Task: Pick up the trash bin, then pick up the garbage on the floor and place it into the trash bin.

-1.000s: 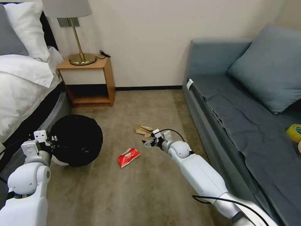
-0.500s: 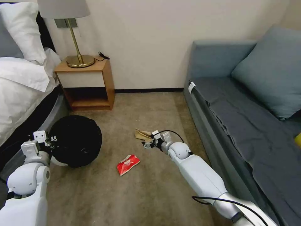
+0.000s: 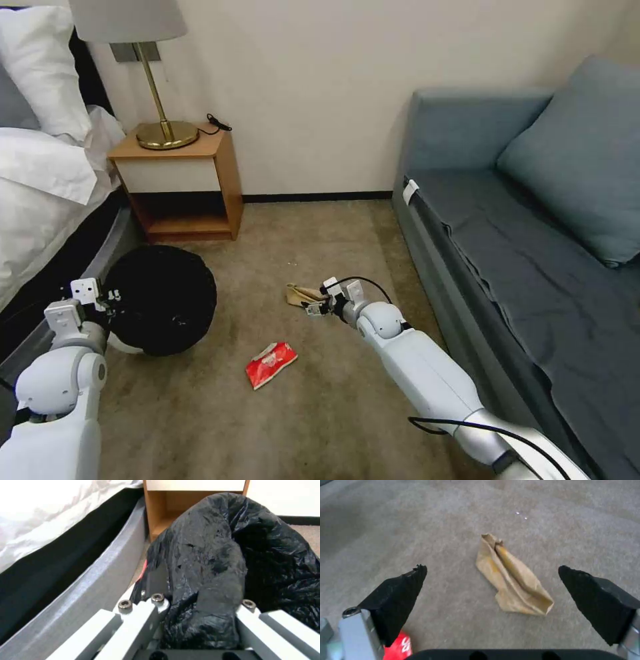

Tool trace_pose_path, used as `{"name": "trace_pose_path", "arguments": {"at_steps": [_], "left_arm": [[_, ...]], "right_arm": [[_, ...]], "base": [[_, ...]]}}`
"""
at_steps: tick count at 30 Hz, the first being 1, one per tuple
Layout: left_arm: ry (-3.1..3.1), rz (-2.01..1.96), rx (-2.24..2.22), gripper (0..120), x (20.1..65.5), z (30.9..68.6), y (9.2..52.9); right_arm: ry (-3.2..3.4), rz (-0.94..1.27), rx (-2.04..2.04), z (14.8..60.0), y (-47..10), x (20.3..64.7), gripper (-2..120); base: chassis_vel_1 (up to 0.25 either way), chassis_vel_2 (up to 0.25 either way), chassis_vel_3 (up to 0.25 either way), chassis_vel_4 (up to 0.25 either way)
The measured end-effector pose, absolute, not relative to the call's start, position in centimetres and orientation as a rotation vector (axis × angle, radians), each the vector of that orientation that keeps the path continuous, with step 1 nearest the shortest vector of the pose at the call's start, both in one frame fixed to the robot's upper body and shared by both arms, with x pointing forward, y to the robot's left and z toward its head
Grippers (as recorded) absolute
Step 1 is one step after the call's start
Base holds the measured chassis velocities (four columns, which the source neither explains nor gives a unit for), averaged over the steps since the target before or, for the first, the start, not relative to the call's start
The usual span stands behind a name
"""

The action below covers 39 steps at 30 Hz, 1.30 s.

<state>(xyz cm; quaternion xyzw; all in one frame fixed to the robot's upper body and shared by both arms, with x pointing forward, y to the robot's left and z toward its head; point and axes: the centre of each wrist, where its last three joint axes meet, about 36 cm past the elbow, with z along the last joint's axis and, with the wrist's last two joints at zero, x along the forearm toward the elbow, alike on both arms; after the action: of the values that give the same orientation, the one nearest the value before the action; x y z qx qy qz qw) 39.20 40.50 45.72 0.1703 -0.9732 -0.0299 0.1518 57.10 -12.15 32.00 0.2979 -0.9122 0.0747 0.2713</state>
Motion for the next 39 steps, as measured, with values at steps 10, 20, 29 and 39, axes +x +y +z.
{"name": "trace_pose_path", "arguments": {"at_steps": [10, 20, 29, 39], "left_arm": [[-2.794, -0.090, 0.486, 5, 39.1, 45.7, 40.4], [-2.796, -0.096, 0.486, 5, 39.2, 45.9, 40.5], [-2.798, -0.095, 0.486, 5, 39.2, 45.9, 40.6], [-2.798, -0.091, 0.481, 5, 39.2, 45.7, 40.4]], "right_arm": [[-2.447, 0.209, 0.814, 31.7, -12.0, 56.6, 100], [-2.432, 0.231, 0.829, 31.3, -11.4, 56.2, 100], [-2.422, 0.242, 0.836, 31.0, -11.3, 56.0, 100], [-2.417, 0.254, 0.841, 30.9, -11.5, 55.7, 100]], "base": [[-0.085, 0.076, 0.069, -0.074], [-0.069, 0.079, 0.069, -0.072], [-0.062, 0.066, 0.079, -0.070], [-0.080, 0.071, 0.075, -0.069]]}}
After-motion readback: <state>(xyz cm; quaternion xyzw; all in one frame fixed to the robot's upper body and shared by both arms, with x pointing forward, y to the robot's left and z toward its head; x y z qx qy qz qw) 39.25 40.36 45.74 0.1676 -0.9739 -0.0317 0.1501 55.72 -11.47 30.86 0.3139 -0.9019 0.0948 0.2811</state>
